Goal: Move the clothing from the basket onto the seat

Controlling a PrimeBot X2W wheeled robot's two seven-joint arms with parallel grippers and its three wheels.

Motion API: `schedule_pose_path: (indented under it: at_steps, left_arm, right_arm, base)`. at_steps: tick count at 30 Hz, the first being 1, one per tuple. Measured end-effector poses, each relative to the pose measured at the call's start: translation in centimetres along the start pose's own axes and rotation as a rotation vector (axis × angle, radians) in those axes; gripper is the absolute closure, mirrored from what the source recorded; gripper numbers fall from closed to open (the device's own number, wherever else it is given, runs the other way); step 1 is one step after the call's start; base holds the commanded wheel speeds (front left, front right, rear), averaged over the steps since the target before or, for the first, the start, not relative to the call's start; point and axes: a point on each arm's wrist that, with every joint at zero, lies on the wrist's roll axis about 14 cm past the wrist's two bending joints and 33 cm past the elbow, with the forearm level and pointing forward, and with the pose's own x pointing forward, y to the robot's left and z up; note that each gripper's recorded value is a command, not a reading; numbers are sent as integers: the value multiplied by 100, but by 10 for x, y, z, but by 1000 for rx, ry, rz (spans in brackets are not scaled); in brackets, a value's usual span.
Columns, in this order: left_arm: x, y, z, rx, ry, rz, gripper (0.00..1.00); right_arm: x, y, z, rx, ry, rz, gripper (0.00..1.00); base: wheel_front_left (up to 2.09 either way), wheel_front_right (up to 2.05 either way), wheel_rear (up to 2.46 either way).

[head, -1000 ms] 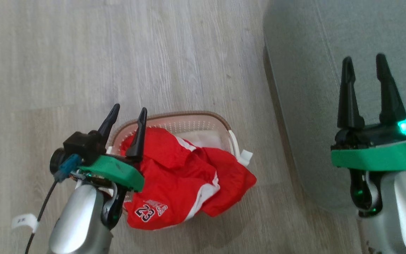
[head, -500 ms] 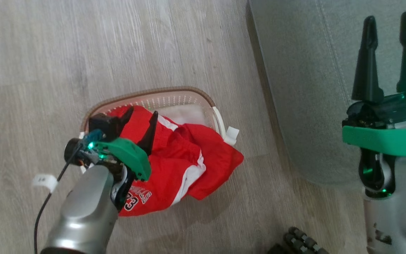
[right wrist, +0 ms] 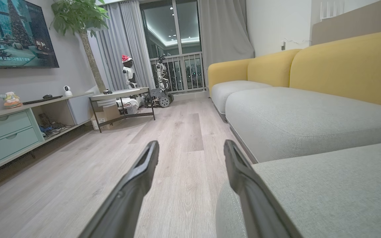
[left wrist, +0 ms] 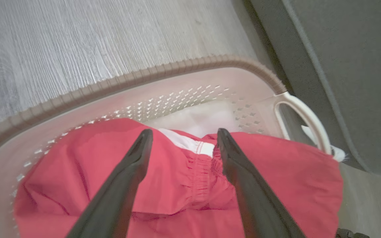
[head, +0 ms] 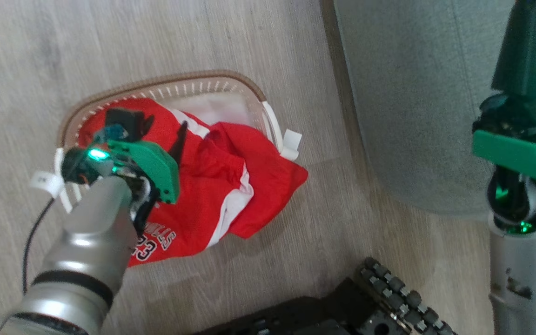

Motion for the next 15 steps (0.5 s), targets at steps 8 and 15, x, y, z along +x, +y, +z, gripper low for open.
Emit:
schedule_pose_path:
  at_steps: [8,15]
  left_arm:
    - [31,15,-33,6,129,-4,0]
    - [52,21,-63,1,248,-13,0]
  right_arm:
    - [18,-2,-21,3,1,16,0]
    - [26,-3,-35,7,6,29,0]
  base:
    - [0,0,0]
    - [0,0,0]
